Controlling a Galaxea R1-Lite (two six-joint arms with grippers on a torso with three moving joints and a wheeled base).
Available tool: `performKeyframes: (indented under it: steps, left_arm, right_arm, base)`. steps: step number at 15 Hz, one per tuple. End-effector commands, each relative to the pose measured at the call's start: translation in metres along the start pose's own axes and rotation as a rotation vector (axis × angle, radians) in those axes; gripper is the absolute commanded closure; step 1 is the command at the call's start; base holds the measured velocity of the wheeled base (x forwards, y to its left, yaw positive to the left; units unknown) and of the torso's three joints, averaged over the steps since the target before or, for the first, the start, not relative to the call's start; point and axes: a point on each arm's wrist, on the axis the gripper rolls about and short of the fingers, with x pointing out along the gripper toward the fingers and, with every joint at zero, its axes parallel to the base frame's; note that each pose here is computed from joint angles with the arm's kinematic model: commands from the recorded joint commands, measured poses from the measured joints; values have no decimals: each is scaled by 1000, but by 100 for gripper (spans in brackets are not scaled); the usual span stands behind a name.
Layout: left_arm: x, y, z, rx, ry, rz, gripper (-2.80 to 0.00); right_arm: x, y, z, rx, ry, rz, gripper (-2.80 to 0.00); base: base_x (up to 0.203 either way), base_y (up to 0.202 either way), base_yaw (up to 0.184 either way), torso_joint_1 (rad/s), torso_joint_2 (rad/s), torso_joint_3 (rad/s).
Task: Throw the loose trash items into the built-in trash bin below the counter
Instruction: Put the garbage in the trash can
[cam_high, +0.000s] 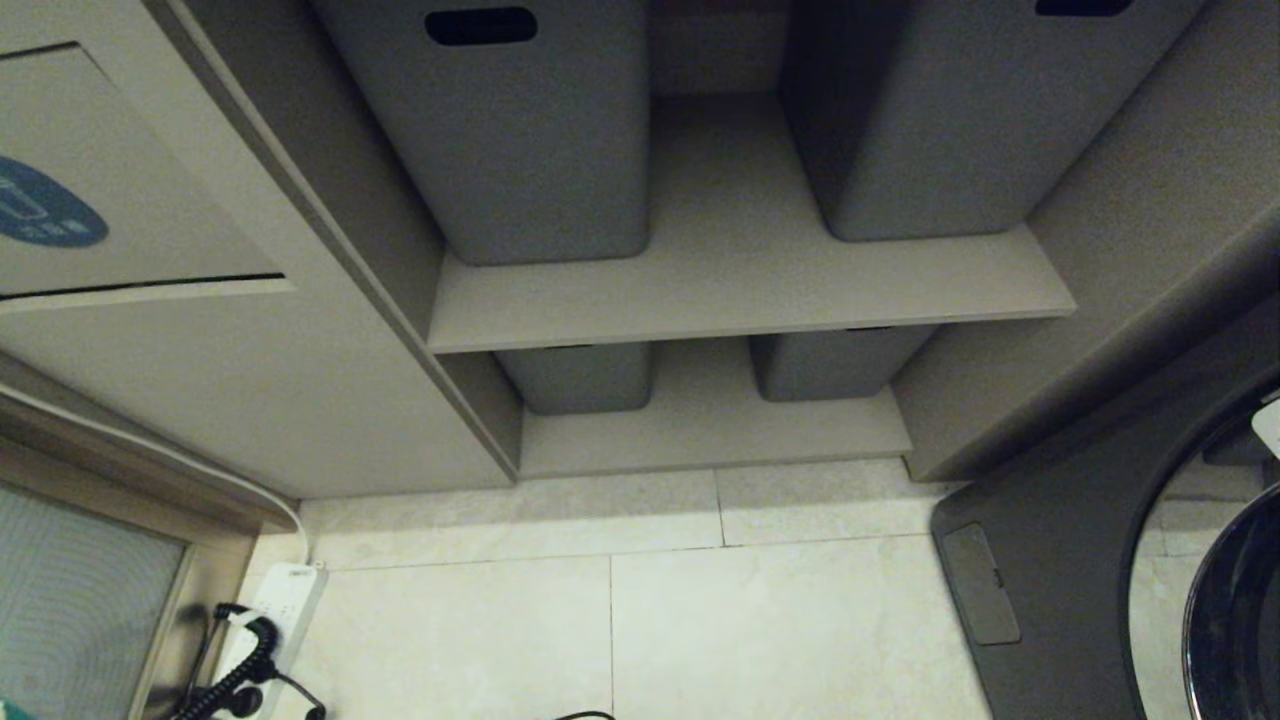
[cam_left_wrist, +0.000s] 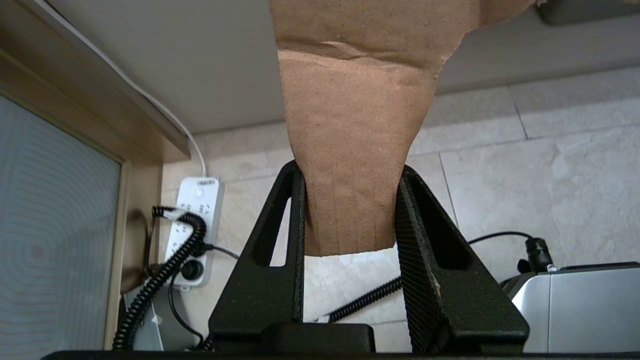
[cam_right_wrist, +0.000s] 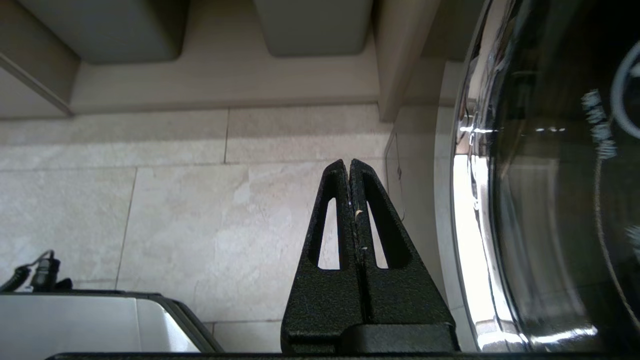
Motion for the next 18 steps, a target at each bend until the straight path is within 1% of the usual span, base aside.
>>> performKeyframes:
  steps: [1, 18]
  left_arm:
    - [0, 0, 0, 0, 4, 0, 0]
    - [0, 0, 0, 0, 4, -2, 0]
  right_arm:
    - [0, 0, 0, 0, -1, 0, 0]
    - [0, 0, 0, 0, -1, 0, 0]
  base:
    - [0, 0, 0, 7, 2, 207]
    - [0, 0, 0, 2, 1, 203]
